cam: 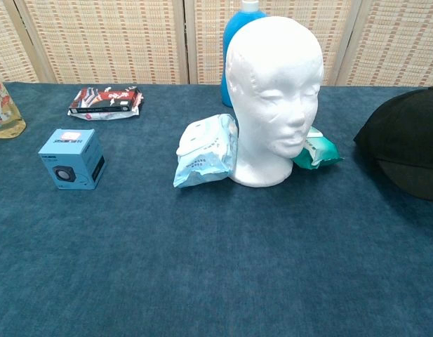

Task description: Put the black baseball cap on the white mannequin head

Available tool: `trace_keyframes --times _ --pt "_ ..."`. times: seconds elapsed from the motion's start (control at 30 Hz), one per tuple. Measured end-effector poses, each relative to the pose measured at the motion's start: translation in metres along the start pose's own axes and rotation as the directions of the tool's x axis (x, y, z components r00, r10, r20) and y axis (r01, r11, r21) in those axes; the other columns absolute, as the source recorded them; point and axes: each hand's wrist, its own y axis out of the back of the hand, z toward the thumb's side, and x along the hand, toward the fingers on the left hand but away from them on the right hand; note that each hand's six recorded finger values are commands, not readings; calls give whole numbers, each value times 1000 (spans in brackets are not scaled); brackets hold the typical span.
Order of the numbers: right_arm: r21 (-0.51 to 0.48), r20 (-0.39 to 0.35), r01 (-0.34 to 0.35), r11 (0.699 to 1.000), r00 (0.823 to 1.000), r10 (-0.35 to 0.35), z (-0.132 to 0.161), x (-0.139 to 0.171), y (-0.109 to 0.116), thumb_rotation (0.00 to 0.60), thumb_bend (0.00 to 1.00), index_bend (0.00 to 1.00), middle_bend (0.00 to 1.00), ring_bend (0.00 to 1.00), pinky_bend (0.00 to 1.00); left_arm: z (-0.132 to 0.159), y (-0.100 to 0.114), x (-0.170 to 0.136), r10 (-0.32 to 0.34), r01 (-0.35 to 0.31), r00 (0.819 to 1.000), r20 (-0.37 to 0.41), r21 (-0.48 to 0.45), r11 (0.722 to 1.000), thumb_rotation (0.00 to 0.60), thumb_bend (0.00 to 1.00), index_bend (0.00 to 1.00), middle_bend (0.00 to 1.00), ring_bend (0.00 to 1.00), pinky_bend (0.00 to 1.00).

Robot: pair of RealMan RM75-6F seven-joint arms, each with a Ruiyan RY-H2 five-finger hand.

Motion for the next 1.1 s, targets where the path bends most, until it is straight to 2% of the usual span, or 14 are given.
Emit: trace_keyframes --times 0.2,0.47,0.8,1.1 --pt "-4 6 71 997 997 -71 -5 -9 17 600 0 540 595 449 639 0 0 0 -2 2 1000 -1 -6 1000 600 215 558 749 689 939" --pt "-25 24 105 994 994 -105 -9 -15 27 600 0 538 527 393 625 -1 -1 0 -9 9 1000 -4 -13 1000 600 215 558 749 689 939" --pt "-53 52 116 992 992 -114 -14 -16 33 600 1 538 445 326 475 -2 -1 -1 -14 14 1000 -7 -15 1000 600 215 558 749 689 939" --pt "-60 66 106 993 993 -102 -18 -16 33 600 150 538 387 271 409 -2 -1 -1 -18 18 1000 -10 -17 1000 600 215 558 749 689 939"
